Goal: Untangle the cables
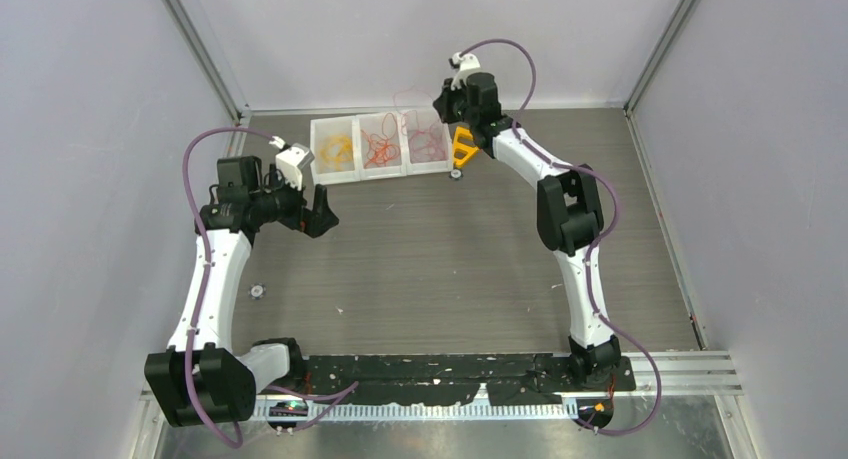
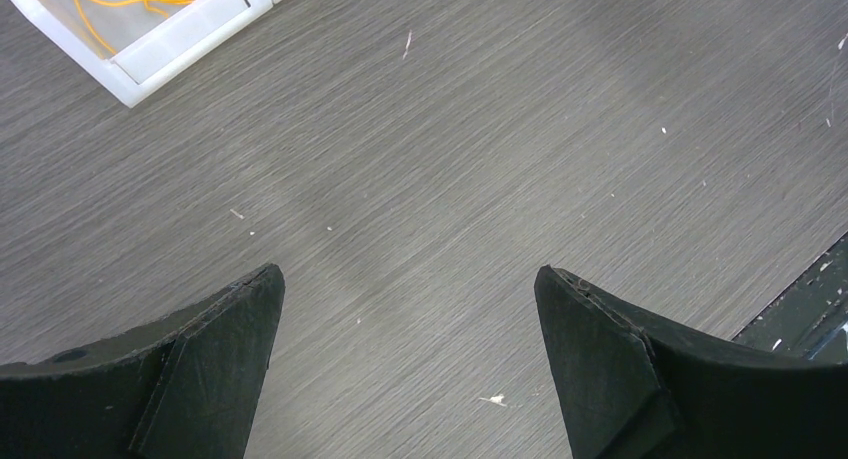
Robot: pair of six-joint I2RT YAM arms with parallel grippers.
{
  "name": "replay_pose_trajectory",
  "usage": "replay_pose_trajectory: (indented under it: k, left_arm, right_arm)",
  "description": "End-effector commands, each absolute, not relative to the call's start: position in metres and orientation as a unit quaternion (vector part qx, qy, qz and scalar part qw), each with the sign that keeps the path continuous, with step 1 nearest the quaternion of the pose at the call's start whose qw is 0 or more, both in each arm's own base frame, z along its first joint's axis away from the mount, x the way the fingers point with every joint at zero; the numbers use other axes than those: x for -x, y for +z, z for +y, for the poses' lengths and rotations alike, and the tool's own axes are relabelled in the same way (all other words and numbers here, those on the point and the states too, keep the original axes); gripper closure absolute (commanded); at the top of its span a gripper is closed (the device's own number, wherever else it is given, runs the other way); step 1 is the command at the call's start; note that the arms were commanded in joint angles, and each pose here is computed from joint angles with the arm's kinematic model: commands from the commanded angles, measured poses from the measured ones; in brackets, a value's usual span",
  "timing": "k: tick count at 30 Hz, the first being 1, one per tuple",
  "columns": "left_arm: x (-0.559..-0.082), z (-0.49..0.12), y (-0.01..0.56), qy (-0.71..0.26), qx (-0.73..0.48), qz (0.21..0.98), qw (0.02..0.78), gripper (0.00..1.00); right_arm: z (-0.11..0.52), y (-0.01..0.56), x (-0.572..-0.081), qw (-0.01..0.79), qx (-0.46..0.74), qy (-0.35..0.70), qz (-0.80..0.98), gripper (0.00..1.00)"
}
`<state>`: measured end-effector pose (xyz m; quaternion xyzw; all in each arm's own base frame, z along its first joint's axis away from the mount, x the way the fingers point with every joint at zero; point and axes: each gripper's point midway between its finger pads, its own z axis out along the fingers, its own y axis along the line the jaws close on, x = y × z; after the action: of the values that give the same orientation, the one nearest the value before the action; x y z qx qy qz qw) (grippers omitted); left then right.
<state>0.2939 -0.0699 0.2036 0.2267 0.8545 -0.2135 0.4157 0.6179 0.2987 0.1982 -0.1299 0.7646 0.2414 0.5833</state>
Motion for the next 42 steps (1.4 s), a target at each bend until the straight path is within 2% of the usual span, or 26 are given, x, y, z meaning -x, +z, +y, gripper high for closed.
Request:
replay_pose_trajectory:
  k: [1,12,15,22,29,31,34,36,42]
  left_arm:
    - [-0.292,-0.067,0.209,-0.203,-0.236,0.850,0.425,0.01]
    - [-0.295,-0.066,0.208,-0.206,-0.234,0.851,0.424,0.01]
    - [-0.296,-0.067,0.208,-0.208,-0.235,0.849,0.424,0.01]
    - [-0.297,-0.066,0.209,-0.204,-0.240,0.848,0.426,0.01]
    - [-0.298,-0.066,0.209,-0.203,-0.242,0.848,0.426,0.01]
    - [-0.299,-0.066,0.211,-0.204,-0.242,0.847,0.427,0.01]
    - [-0.300,-0.066,0.211,-0.203,-0.243,0.847,0.426,0.01]
    - [-0.299,-0.067,0.210,-0.206,-0.244,0.847,0.425,0.01]
    - [-0.300,-0.068,0.211,-0.210,-0.243,0.847,0.425,0.01]
  right_arm:
    - [0.291,0.225,-0.622,0.651,0.172,0.203,0.711,0.95]
    - [0.294,0.150,-0.597,0.584,0.254,0.080,0.767,0.95]
    - [0.303,0.148,-0.599,0.575,0.268,0.050,0.772,0.95]
    - [0.302,0.111,-0.600,0.495,0.296,0.001,0.817,0.95]
    - [0.299,0.105,-0.595,0.476,0.314,-0.022,0.821,0.95]
    - [0.296,0.102,-0.593,0.471,0.315,-0.023,0.824,0.89]
    - [0.297,0.112,-0.590,0.476,0.313,-0.005,0.822,0.62]
    - [0.301,0.129,-0.589,0.492,0.307,0.026,0.814,0.51]
    - [0.313,0.205,-0.593,0.564,0.292,0.112,0.764,0.44]
